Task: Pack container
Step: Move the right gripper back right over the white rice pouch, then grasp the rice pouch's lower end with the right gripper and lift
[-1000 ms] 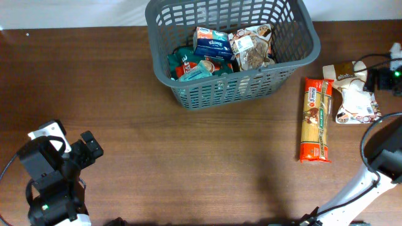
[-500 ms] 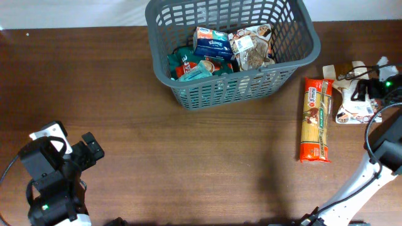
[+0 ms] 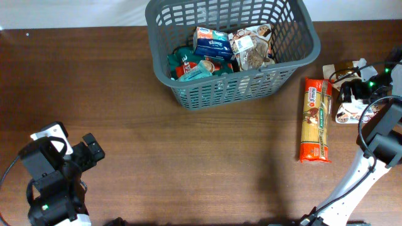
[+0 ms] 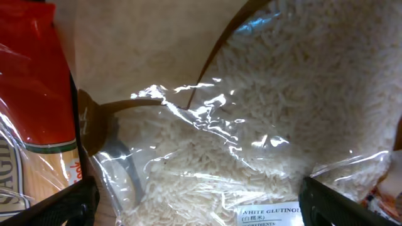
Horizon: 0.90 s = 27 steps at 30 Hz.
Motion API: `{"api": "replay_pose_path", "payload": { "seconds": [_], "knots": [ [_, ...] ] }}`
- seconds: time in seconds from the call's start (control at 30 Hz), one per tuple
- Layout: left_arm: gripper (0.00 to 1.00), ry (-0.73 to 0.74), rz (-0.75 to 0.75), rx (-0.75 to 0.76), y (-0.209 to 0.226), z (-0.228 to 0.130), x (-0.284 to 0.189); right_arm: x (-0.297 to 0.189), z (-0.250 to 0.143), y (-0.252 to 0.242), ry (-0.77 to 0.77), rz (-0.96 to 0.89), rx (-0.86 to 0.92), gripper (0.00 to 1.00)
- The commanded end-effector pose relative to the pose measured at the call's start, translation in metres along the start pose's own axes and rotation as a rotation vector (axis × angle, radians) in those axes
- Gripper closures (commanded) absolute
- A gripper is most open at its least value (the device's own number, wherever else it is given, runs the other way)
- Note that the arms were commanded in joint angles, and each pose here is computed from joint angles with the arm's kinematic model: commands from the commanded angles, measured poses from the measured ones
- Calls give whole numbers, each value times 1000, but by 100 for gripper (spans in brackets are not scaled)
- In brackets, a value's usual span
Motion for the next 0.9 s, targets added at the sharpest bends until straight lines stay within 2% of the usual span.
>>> {"api": "replay_pose_path", "payload": {
  "seconds": [0.0,0.6,0.7,0.73,0.77,0.83,0.87],
  "knots": [
    [1,10,-13,35,-2,-2,1,33,1,6,36,72,-19,1],
    [1,9,-13,35,-2,-2,1,38,7,20,-42,228,-2,1],
    [1,9,-13,35,-2,-2,1,38,6,21,-35,230,0,25],
    [1,8,-13,35,-2,-2,1,38,6,21,-34,231,0,26],
    [1,8,-13,35,-2,-2,1,38,5,21,-32,232,1,21],
    [1,8,-13,35,-2,-2,1,38,3,19,-13,213,2,1],
    [1,8,-13,35,-2,-2,1,38,2,18,1,195,14,1]
  ]
}}
Point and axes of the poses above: each gripper's point midway between its finger pads, its own x axis out along the fingers, its own y axis along the line the jaws close on, z = x × y, the point moved 7 cm from there along -x, back along the fingers, and after that the axes turned 4 degrees about -x, right-handed, at the moved point
